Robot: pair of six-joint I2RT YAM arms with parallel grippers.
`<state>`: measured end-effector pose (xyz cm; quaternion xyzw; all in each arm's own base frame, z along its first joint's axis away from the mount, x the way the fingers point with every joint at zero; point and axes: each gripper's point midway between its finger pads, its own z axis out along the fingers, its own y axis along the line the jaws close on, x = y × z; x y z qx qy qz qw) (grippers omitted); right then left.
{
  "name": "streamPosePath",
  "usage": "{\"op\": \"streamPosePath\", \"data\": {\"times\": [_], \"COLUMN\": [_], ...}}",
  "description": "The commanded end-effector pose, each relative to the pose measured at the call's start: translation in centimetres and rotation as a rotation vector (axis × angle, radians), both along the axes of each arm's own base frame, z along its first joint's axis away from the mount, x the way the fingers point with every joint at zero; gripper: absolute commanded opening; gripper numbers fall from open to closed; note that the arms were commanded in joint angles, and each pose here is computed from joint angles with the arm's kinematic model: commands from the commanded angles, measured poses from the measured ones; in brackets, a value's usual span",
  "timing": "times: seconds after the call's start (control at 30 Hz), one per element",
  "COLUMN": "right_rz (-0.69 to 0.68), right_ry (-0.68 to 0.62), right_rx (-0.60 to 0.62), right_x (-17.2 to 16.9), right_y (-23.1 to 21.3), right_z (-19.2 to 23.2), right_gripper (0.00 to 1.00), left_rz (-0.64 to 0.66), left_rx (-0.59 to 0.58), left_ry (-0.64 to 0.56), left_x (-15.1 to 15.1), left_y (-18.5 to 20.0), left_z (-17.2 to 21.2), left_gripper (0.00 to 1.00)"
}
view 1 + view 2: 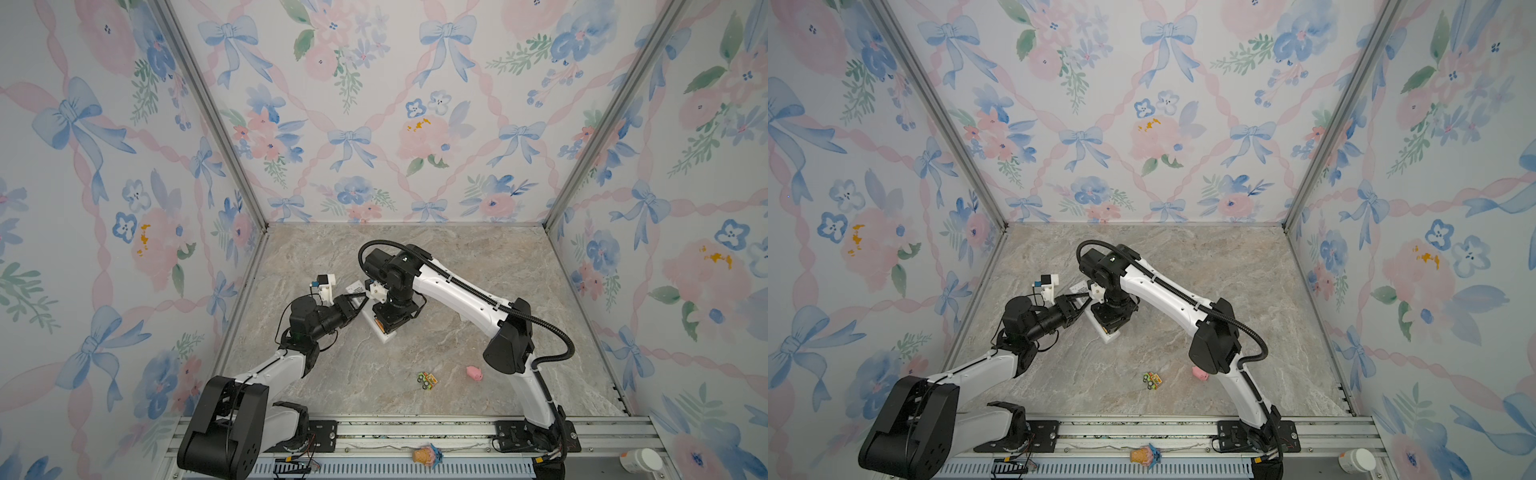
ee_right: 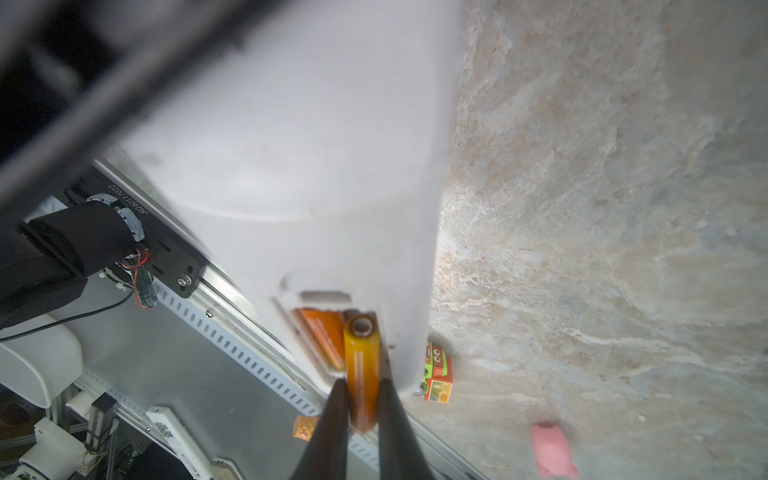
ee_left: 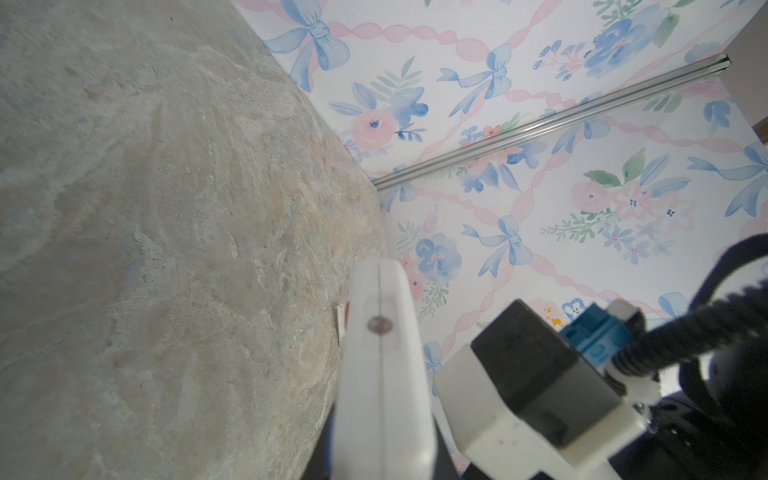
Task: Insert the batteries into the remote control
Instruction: 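Lower the battery into the compartment beside the seated battery with the right gripper, then open the right gripper, releasing the battery, and lift it away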
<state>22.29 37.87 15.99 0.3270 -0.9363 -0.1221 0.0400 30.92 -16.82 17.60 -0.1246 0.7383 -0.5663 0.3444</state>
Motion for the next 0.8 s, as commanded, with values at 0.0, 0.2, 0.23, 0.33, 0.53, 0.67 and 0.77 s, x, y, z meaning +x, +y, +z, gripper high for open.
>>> {"op": "streamPosePath", "data": {"times": [0.0, 0.2, 0.23, 0.33, 0.53, 0.67, 0.77], "right_rz": [-0.011, -0.013, -0.012, -0.011, -0.015, -0.023, -0.028], "right_ry": [-0.015, -0.025, -0.025, -0.029, -0.035, -0.039, -0.049], "right_rx": [-0.024, -0.017, -0.014, -0.005, 0.01, 0.02, 0.034], "right_x": [0.6, 0.9, 0.9, 0.9, 1.1, 1.2, 1.4], "right_y": [-0.3, -0.5, -0.4, -0.3, -0.4, -0.4, -0.3], "right_z": [-0.1, 0.3, 0.3, 0.5, 1.0, 1.3, 1.7], "right_gripper": [0.19, 0.23, 0.23, 0.24, 0.25, 0.29, 0.32], "left_rz": [-0.022, -0.02, -0.02, -0.02, -0.026, -0.026, -0.033], "left_rx": [-0.022, -0.024, -0.024, -0.025, -0.028, -0.028, -0.028], "left_ry": [-0.038, -0.036, -0.037, -0.035, -0.036, -0.028, -0.024], "left_x": [-0.5, -0.5, -0.5, -0.5, -0.5, -0.4, -0.4], "left_y": [-0.2, -0.1, -0.1, -0.2, -0.2, -0.2, -0.3], "left_z": [1.0, 1.0, 0.9, 0.9, 1.0, 0.8, 0.7], "left_gripper": [0.0, 0.0, 0.0, 0.0, 0.0, 0.0, 0.0]}}
